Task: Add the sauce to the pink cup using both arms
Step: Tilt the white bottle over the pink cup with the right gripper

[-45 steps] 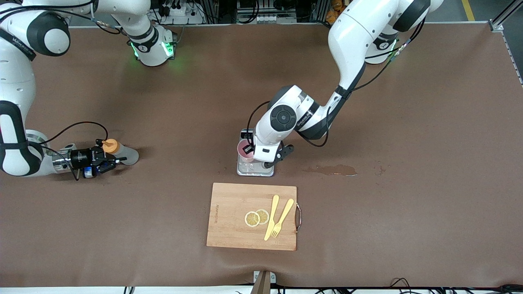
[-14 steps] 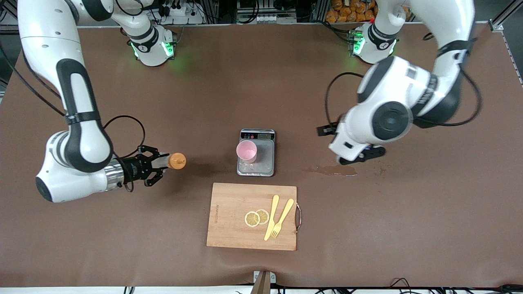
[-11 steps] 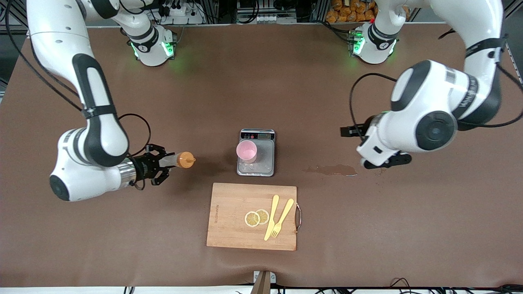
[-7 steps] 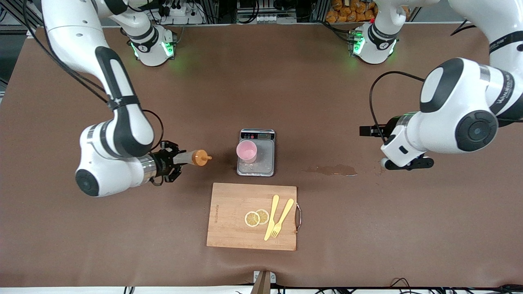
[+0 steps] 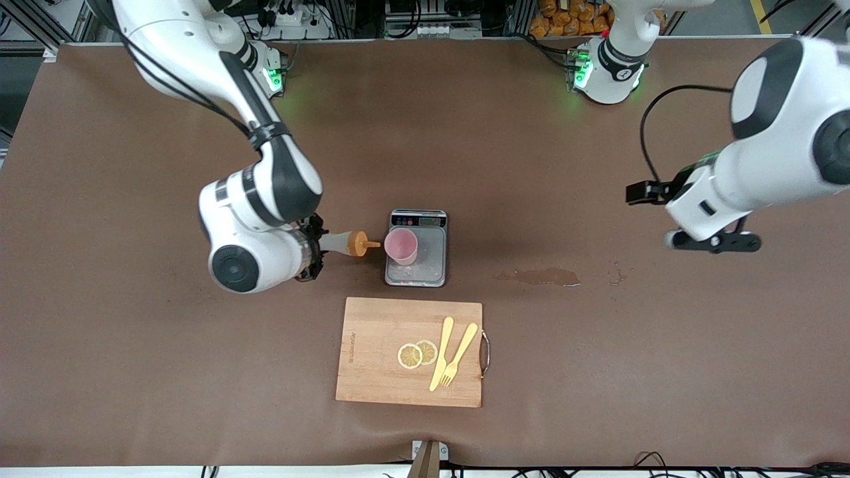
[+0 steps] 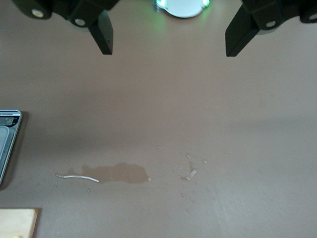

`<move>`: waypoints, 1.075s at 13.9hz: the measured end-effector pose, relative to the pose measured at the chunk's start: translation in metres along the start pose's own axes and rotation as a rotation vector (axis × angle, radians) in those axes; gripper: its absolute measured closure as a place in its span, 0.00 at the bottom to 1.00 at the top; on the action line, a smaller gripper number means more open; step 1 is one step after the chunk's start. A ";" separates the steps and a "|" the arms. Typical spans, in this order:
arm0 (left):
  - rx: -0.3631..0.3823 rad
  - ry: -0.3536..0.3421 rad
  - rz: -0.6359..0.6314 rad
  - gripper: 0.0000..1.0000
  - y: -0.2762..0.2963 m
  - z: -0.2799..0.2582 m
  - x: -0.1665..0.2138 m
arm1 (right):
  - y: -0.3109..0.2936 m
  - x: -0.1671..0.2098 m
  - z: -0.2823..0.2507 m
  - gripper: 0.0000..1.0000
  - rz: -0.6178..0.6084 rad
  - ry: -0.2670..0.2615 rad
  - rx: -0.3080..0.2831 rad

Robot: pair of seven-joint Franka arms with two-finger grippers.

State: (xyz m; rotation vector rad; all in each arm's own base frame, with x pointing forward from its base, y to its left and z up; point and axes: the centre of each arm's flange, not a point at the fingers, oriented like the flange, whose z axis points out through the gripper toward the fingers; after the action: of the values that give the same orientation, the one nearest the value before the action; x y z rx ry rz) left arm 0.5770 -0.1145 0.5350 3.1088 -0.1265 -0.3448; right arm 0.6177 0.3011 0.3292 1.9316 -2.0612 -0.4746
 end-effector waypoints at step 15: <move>0.075 0.162 0.112 0.00 0.000 -0.062 -0.058 | 0.019 -0.005 -0.002 0.61 0.023 0.324 0.038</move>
State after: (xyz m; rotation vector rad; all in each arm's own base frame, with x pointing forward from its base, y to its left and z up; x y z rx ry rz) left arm 0.5346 -0.1097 0.6079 3.1685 -0.3173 -0.0867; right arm 0.6021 0.3072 0.3395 1.8600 -1.8929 -0.1067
